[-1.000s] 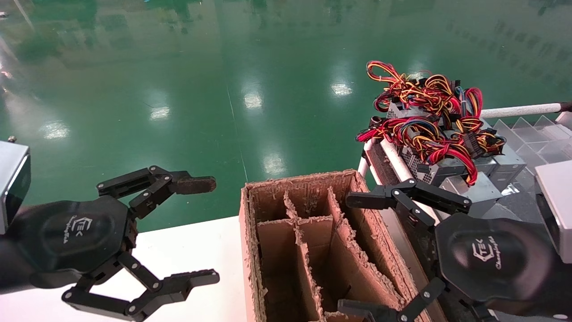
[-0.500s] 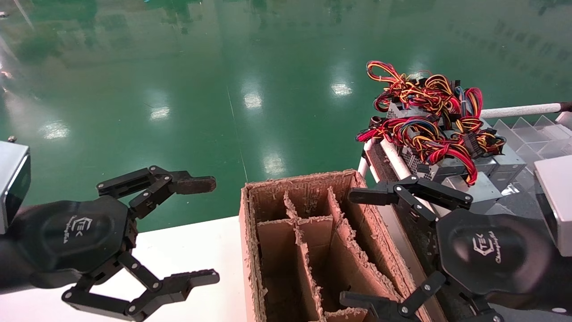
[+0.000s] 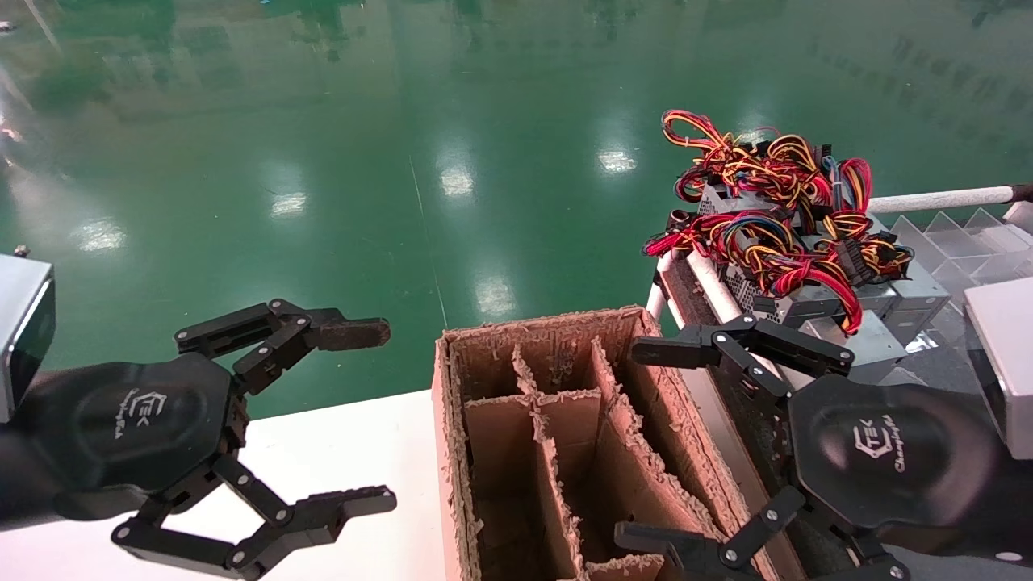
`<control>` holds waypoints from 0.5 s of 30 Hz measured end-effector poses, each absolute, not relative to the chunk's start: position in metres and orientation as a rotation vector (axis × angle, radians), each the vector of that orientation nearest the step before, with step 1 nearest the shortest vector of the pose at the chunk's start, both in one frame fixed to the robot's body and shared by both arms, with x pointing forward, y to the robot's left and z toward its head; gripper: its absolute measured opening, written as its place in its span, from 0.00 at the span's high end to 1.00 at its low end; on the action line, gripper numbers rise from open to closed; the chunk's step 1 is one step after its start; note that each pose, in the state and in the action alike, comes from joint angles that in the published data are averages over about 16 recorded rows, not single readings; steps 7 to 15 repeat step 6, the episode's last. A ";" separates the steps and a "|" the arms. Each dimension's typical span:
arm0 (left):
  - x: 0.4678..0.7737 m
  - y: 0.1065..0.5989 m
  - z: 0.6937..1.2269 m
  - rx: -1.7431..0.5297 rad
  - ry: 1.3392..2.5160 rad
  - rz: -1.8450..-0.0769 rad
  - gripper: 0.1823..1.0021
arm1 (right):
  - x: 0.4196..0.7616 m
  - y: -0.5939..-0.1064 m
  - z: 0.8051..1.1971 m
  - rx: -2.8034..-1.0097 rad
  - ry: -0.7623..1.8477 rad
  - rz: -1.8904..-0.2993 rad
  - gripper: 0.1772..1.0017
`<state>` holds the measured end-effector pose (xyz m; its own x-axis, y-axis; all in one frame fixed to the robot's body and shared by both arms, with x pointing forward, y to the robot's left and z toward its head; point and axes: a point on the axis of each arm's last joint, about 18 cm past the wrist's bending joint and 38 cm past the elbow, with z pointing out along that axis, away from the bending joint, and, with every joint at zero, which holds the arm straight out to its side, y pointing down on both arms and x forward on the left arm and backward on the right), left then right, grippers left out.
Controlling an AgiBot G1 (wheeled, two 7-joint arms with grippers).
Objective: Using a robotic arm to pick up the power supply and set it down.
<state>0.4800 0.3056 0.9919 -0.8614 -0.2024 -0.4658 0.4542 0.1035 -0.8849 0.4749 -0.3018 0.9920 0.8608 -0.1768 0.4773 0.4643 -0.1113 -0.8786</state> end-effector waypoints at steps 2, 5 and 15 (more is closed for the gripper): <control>0.480 0.306 0.992 0.245 1.909 -1.809 0.00 | 0.475 -0.302 0.992 -1.595 -0.231 -0.551 0.00; 0.480 0.306 0.992 0.245 1.909 -1.809 0.00 | 0.475 -0.302 0.992 -1.595 -0.231 -0.551 0.00; 0.480 0.306 0.992 0.245 1.909 -1.809 0.00 | 0.475 -0.302 0.992 -1.595 -0.231 -0.551 0.00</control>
